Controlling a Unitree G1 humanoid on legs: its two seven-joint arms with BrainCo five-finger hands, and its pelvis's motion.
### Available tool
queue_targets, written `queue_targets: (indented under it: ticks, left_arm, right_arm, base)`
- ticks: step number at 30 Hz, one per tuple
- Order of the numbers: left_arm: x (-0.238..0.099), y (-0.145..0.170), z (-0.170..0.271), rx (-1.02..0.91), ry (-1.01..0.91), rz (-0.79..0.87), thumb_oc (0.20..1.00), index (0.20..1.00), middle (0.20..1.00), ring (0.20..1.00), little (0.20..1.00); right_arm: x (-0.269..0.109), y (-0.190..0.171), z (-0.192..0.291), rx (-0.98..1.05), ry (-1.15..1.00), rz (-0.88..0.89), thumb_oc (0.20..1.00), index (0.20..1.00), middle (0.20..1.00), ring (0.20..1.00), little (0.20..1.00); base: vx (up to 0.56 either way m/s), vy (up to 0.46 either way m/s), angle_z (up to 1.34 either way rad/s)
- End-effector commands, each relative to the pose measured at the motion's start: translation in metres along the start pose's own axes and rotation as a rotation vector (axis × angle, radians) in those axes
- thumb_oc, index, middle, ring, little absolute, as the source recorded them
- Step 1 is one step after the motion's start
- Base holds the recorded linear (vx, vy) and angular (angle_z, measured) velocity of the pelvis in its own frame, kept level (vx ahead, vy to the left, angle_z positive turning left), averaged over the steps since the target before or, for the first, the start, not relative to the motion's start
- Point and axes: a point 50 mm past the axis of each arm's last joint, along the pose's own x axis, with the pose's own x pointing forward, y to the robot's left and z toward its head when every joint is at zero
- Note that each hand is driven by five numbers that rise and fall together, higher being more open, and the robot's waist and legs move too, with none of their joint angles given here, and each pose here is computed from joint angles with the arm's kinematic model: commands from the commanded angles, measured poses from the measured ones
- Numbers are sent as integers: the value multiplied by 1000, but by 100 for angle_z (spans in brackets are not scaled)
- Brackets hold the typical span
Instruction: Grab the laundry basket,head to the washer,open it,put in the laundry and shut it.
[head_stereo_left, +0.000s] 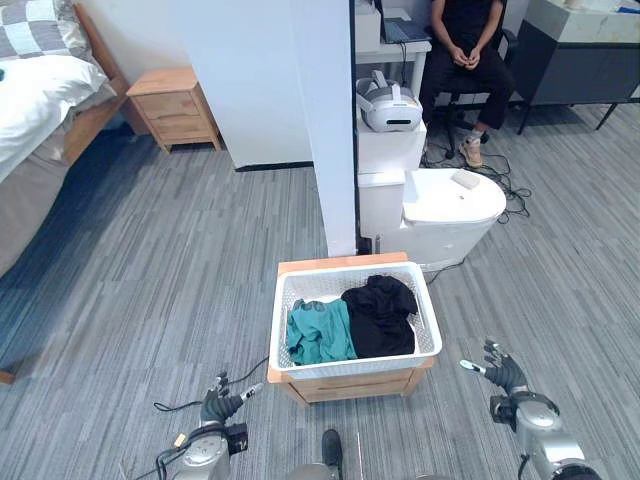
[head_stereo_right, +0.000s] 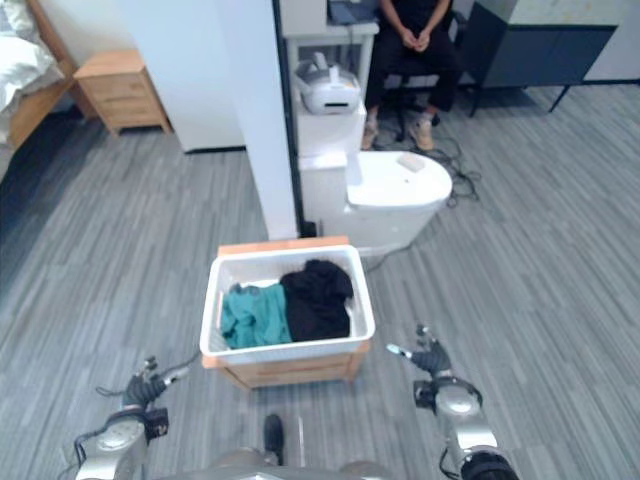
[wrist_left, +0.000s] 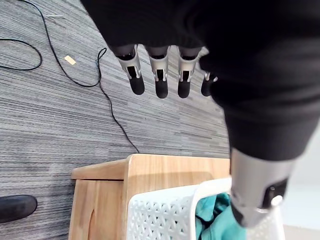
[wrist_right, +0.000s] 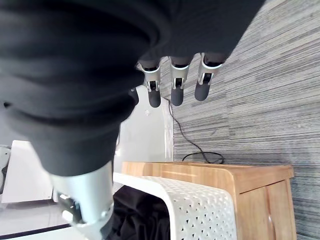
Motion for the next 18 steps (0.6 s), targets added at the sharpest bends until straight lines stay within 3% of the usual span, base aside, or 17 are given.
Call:
queue_targets:
  ticks: [1,9,16,18]
  left_arm:
    - [11,8,35,-16,-125,59,1000,1000,1000,1000,1000]
    - [35,-8,69,59,-165,83,1000,1000,1000,1000,1000]
    - [62,-36,164,135,-321,119,1000,1000,1000,1000,1000]
    - [63,-41,171,148,-335,112,1000,1000,1000,1000,1000]
  right_arm:
    - [14,11,50,-69,-179,27,1000,1000,1000,1000,1000]
    - [38,43,113,-107,-302,86,1000,1000,1000,1000,1000]
    - [61,72,184,-178,-345,35,1000,1000,1000,1000,1000]
    - [62,76,187,-170,-340,36,1000,1000,1000,1000,1000]
  base:
    - [0,0,0]
    - [-167,14,-5]
    - [-189,13,-12]
    - [-65,13,-11]
